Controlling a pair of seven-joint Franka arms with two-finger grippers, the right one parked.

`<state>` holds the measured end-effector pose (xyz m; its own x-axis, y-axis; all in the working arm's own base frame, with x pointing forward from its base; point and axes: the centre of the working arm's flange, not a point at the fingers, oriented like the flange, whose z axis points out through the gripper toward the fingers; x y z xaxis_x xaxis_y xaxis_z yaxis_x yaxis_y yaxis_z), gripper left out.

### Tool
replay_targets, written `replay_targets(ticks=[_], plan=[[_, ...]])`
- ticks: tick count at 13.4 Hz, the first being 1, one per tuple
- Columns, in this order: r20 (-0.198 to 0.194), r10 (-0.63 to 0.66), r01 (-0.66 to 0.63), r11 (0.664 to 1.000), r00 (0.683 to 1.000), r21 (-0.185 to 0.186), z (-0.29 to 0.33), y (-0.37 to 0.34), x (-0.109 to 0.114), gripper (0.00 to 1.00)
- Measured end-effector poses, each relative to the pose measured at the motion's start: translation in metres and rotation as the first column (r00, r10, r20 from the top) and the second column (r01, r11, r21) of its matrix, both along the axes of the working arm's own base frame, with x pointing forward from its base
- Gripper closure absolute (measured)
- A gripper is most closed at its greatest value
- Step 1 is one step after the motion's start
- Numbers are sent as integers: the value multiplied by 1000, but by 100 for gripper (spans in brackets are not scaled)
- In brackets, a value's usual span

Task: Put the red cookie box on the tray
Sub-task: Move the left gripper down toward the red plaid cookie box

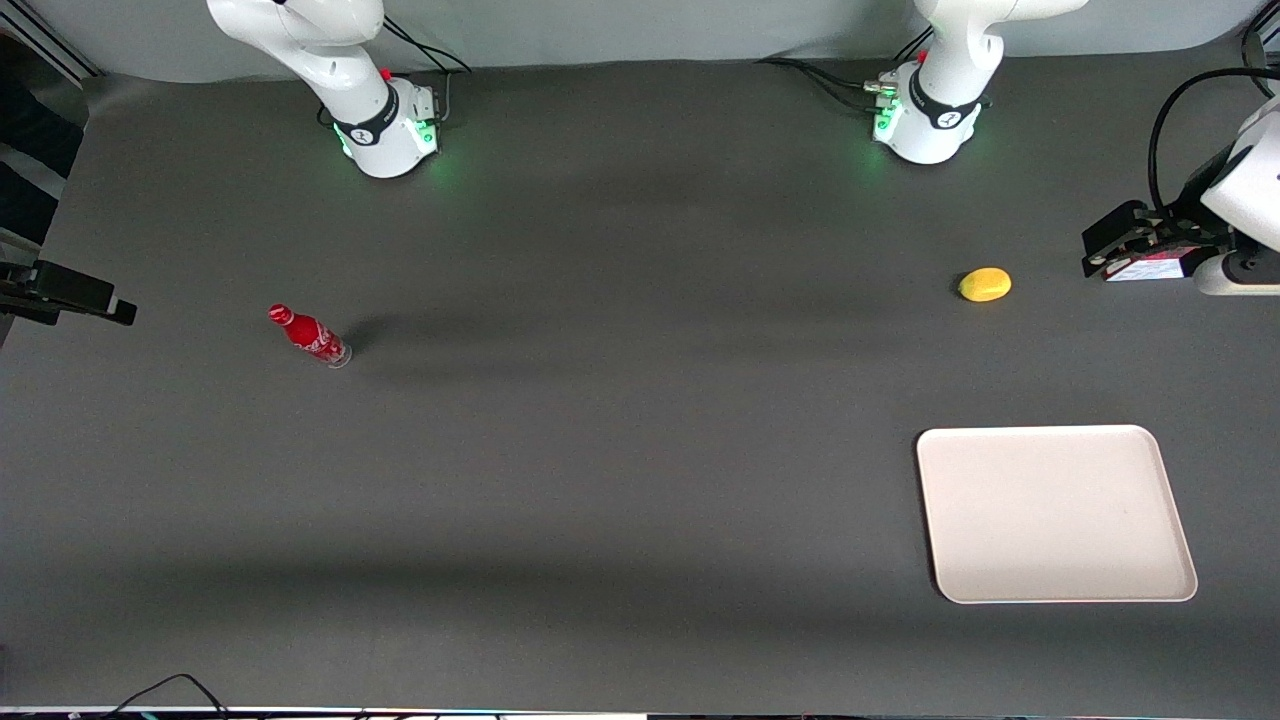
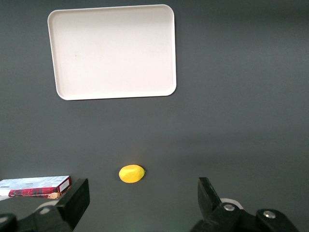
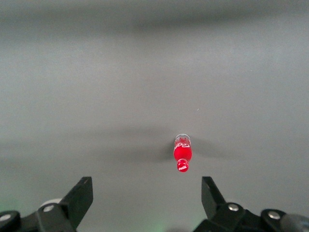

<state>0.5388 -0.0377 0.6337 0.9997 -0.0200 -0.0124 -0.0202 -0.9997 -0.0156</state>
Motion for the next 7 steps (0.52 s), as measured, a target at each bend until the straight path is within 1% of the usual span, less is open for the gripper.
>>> replay_targets(ticks=[2, 7], plan=[[-10, -4, 4, 1000, 1000, 1, 0, 0, -1, 0], [-22, -9, 9, 1000, 1000, 1, -5, 0, 1, 0]])
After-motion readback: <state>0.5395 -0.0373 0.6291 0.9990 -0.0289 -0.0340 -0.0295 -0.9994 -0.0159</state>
